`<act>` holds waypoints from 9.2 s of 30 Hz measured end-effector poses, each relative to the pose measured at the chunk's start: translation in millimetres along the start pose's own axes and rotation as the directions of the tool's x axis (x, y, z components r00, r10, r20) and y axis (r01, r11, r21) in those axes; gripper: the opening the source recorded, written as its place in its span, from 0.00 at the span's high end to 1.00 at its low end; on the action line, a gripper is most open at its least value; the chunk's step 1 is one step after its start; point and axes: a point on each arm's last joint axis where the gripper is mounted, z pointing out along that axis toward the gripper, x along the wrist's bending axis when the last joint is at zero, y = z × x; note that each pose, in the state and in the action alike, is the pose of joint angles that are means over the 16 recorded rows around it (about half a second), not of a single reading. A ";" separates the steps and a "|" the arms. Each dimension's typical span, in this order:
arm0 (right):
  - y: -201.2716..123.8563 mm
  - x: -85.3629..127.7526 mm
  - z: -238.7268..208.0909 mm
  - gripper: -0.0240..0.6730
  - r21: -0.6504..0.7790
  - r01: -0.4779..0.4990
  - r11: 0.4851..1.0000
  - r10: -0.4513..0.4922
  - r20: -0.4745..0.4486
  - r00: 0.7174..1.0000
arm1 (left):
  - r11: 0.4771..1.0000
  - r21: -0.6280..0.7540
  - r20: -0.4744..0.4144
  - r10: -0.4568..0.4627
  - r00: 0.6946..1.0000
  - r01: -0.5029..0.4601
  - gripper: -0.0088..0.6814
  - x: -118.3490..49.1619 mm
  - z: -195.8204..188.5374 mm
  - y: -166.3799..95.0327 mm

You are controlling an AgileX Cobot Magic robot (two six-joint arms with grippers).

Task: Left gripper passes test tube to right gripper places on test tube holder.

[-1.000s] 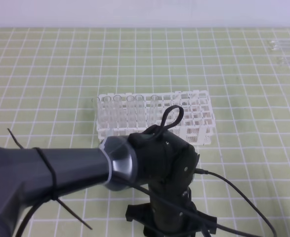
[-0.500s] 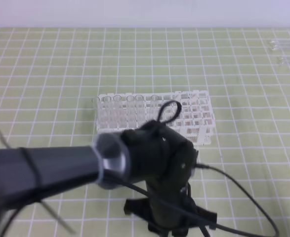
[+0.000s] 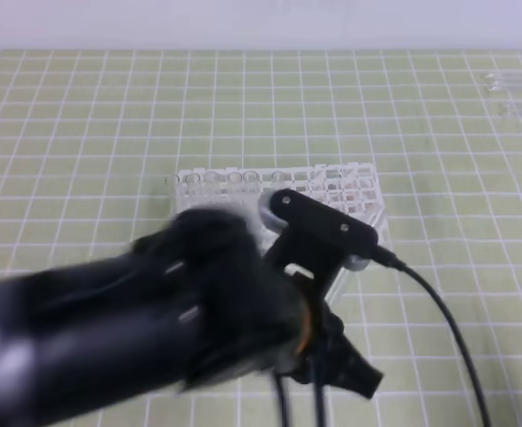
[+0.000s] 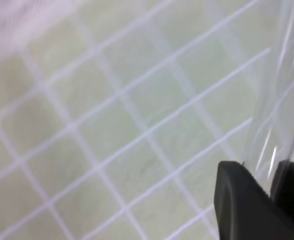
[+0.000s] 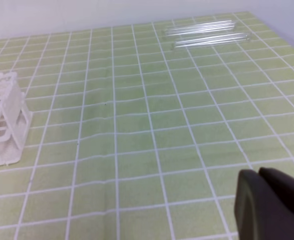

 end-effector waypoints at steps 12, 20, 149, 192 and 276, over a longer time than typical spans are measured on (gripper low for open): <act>0.0 0.0 0.0 0.99 0.000 0.000 1.000 0.000 0.000 1.000 | 0.929 -0.332 0.102 0.208 0.973 -0.163 0.91 28.5 -25.7 -75.9; 0.0 0.0 0.0 0.99 0.000 0.000 1.000 0.000 0.000 1.000 | 0.862 -0.451 0.139 0.325 0.935 -0.233 0.93 39.4 -23.2 -116.2; 121.0 97.2 -25.6 0.31 -0.051 0.121 0.991 -0.101 -0.882 0.460 | 0.588 -0.799 0.348 0.626 0.698 -0.129 0.91 -25.5 0.4 -76.8; 119.1 94.4 -20.9 0.79 -0.064 0.159 0.985 -0.137 -0.852 0.506 | 0.579 -0.812 0.375 0.617 0.692 -0.076 0.91 -38.1 11.1 -57.0; 149.3 94.0 63.3 0.83 -0.274 0.200 0.941 -0.339 -0.748 0.570 | 0.675 -0.735 0.199 0.126 0.972 0.063 0.95 107.6 -118.9 -193.6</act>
